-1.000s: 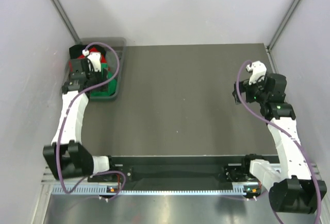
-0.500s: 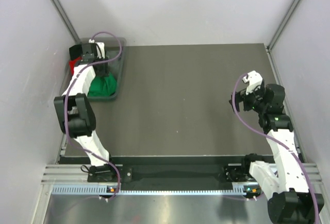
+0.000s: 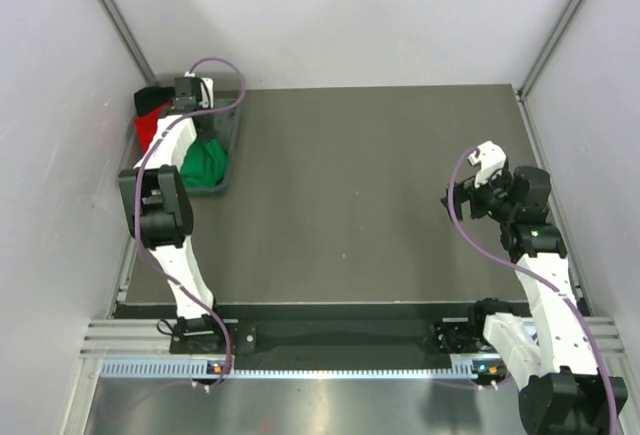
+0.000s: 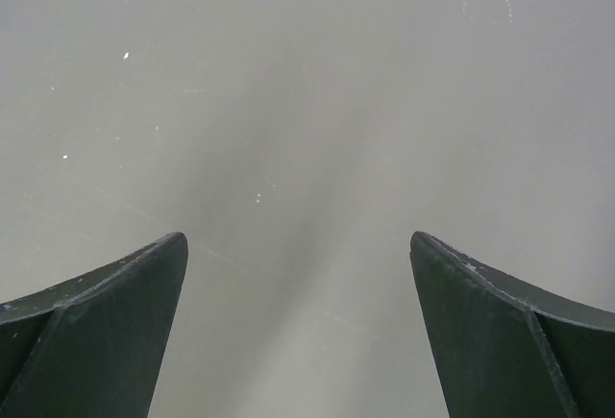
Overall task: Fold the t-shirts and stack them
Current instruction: Grab the tshirt from the pile, then move the tshirt to the center of the board
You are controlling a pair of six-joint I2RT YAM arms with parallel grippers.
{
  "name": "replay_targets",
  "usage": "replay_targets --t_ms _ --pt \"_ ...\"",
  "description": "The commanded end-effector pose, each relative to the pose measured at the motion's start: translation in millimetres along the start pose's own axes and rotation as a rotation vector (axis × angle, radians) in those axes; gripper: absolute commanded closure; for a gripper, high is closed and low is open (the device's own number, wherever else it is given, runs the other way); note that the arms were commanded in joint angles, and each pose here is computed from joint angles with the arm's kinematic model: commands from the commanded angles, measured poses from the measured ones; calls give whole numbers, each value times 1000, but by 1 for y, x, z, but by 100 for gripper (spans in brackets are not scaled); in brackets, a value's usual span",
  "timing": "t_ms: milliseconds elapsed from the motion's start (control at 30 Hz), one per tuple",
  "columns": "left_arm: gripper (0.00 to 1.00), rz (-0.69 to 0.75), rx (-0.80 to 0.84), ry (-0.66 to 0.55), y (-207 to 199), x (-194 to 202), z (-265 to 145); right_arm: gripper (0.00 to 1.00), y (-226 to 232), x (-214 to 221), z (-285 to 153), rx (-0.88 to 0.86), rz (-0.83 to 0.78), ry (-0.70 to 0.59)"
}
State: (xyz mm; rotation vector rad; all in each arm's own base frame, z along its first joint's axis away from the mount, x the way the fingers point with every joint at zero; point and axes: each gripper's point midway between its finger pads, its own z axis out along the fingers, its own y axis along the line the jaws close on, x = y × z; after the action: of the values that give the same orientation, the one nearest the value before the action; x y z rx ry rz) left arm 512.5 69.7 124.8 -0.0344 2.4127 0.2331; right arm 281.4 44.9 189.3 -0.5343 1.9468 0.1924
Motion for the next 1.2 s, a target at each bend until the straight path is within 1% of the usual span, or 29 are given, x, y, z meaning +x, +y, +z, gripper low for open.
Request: replay_targets --t_ms 0,67,100,133,167,200,267,300,367,400,433,467,500,533,567,633,667,700,767,800,833,900,933,967,1033,1067,1167 --pt "100 -1 0 -150 -5 -42 -52 0 1 -17 -2 -7 -43 -68" --pt "100 12 17 -191 -15 -47 -74 1 -6 -20 -5 36 -55 -81" --pt "100 11 23 -226 -17 -50 -95 0 -9 -25 -8 60 -60 -95" --pt "100 16 27 -238 -19 -50 -106 0 -13 -26 -9 80 -59 -95" --pt "100 31 41 -259 -31 -51 -118 0 -19 -26 -9 114 -48 -89" --pt "100 30 45 -301 -32 -56 -141 0 -22 -29 -8 131 -18 -98" --pt "100 43 74 -359 -42 -65 -171 0 -23 -29 -5 131 6 -97" --pt "100 35 88 -433 -42 -80 -202 0 -22 -27 -1 130 40 -102" --pt "100 49 140 -507 -57 -94 -240 0 -16 -27 1 97 53 -113" --pt "100 52 191 -593 -63 -113 -276 0 -12 -26 2 76 53 -118" --pt "100 63 233 -623 -72 -119 -294 0 -9 -27 2 59 53 -126" --pt "100 93 300 -633 -90 -120 -311 0 -1 -28 2 17 49 -133" --pt "100 125 403 -689 -107 -132 -341 0 2 -27 2 -1 39 -135" --pt "100 147 454 -704 -119 -134 -353 0 4 -27 2 -10 39 -138" --pt "100 189 520 -732 -137 -136 -373 4 3 -27 2 -8 48 -139" --pt "100 250 604 -740 -163 -133 -380 6 -5 -26 -1 44 68 -132" --pt "100 308 638 -754 -181 -130 -387 5 -8 -29 -4 63 70 -130" --pt "100 344 661 -718 -198 -124 -378 5 -10 -31 -7 78 69 -133" --pt "100 402 708 -693 -227 -112 -376 6 -12 -42 -14 85 36 -143" --pt "100 411 724 -664 -241 -107 -367 5 -7 -38 -16 60 28 -119" --pt "100 418 771 -639 -256 -98 -366 6 2 -41 -18 9 2 -127" --pt "100 420 820 -573 -282 -84 -348 6 10 -39 -22 -32 -51 -125" --pt "100 440 834 -549 -297 -72 -345 6 14 -38 -23 -52 -60 -123" --pt "100 461 836 -516 -311 -64 -332 6 15 -37 -23 -57 -66 -121" --pt "100 490 840 -488 -331 -52 -324 7 18 -34 -23 -76 -69 -105" --pt "100 496 867 -469 -345 -43 -326 7 22 -32 -24 -101 -73 -96" --pt "100 474 889 -382 -379 -28 -298 7 33 -34 -26 -159 -83 -108"
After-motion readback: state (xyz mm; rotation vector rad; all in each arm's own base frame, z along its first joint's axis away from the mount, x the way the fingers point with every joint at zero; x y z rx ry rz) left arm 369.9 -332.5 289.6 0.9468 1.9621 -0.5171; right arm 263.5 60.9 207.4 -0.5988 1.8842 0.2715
